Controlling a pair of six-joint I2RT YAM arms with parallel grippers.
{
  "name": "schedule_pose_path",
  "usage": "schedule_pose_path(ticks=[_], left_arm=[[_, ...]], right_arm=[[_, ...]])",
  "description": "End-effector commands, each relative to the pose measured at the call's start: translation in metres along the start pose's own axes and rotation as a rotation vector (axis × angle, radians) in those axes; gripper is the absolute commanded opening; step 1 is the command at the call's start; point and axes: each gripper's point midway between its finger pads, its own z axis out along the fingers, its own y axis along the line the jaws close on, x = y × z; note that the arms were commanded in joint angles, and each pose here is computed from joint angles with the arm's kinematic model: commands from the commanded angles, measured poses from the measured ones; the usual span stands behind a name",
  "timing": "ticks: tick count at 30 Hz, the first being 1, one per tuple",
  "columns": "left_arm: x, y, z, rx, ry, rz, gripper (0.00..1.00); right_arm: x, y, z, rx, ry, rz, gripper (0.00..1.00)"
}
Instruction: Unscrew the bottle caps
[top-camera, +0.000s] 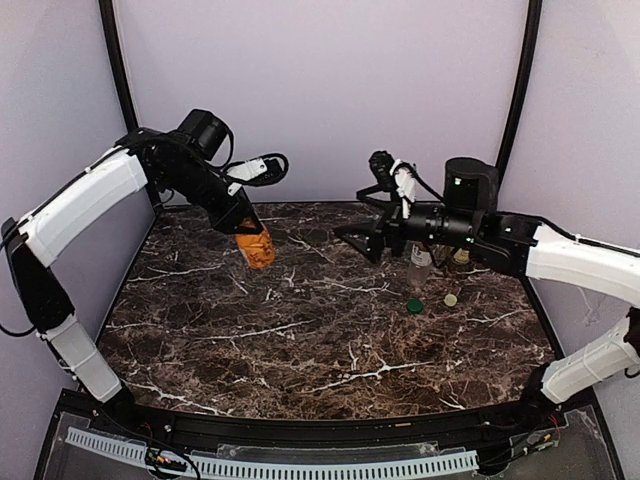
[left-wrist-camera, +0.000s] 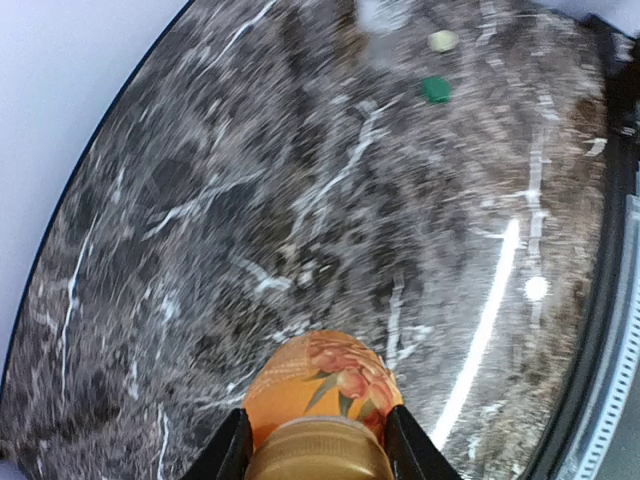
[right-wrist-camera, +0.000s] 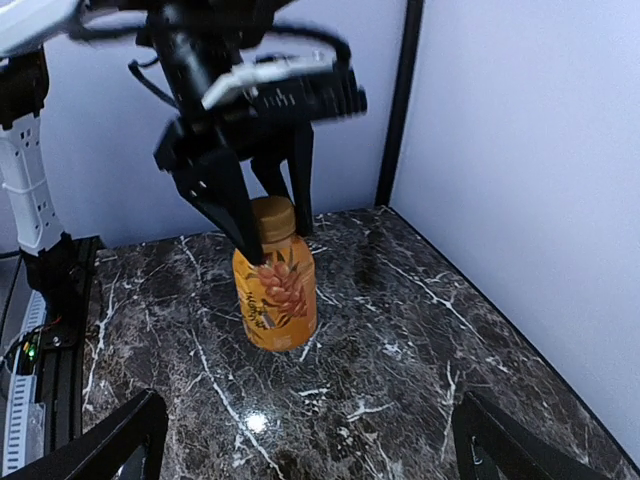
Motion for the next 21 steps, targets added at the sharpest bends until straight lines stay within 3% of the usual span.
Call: schedule_pose_path(ticks=[1,4,8,17,21], left_arm=[[-0.003,-0.076,-0.057,0.187,-0.107,0.147,0.16],[-0.014,-0.104,-0.087,0.213,-0.215,0.207,0.16],[-0.013,-0.121,-0.096,0.237,-0.229,0.255,0.14],[-0.023,-0.122,-0.095,0.24,-0.254,0.268,0.13],[-0.024,-0.121,-0.096,0.232,-0.258,0.272,0.12]], right_arm=[[-0.004,0.052,0.042,-0.233,-0.022,-0.152,0.99],[-0.006,0.081,0.061,-0.349,-0.038,-0.176,0.99],[-0.009,0.095,0.079,-0.379,-0.059,-0.191,0.99],[-0.009,0.107,0.111,-0.429,-0.073,-0.108,0.99],[-0.002,0.114,0.116,-0.471,-0.058,-0.103,0.94]])
